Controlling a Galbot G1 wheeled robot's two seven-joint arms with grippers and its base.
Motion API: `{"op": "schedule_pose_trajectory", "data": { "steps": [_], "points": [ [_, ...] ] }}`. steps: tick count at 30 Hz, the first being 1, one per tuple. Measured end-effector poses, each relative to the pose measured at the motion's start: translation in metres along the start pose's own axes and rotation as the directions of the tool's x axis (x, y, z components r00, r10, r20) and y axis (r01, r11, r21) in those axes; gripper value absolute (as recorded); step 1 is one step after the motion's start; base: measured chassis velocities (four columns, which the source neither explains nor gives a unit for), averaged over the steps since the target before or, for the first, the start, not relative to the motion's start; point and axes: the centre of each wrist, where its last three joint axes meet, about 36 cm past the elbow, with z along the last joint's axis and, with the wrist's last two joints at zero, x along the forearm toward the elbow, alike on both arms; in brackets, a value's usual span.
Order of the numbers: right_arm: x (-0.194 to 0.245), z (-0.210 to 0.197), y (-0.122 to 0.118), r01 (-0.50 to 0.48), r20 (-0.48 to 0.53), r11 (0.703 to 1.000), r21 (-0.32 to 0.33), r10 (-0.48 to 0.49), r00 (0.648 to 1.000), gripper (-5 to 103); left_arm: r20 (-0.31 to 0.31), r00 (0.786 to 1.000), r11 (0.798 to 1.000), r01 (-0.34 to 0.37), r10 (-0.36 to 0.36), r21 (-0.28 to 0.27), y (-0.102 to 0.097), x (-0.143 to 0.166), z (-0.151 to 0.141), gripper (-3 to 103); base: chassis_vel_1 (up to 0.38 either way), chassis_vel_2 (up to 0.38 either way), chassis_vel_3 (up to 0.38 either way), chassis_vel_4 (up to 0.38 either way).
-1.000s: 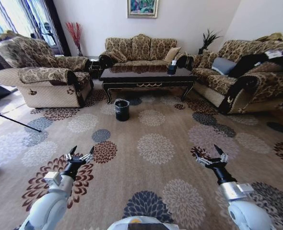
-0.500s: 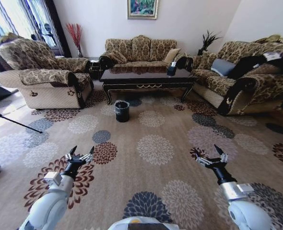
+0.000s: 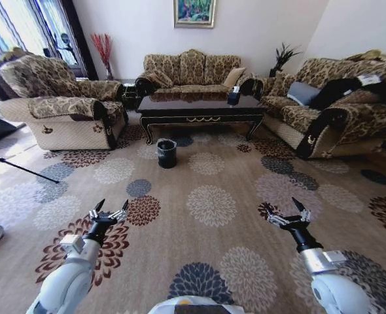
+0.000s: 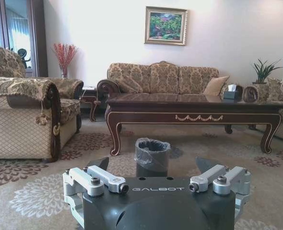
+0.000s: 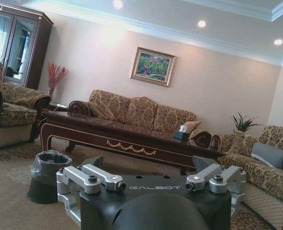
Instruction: Move to the front of the table and pick up the trash from the floor, then place it into the trash bin.
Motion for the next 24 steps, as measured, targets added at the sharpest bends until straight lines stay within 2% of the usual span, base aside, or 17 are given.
{"op": "schedule_pose_trajectory", "data": {
  "steps": [24],
  "points": [
    [0.0, 0.0, 0.0, 0.0, 0.0, 1.0, 0.0, 0.0, 1.0, 100, 0.0, 1.0, 1.0, 0.0, 0.0, 0.0, 0.0, 0.0, 0.0, 100, 0.0, 0.0, 0.0, 0.0]
  ]
}}
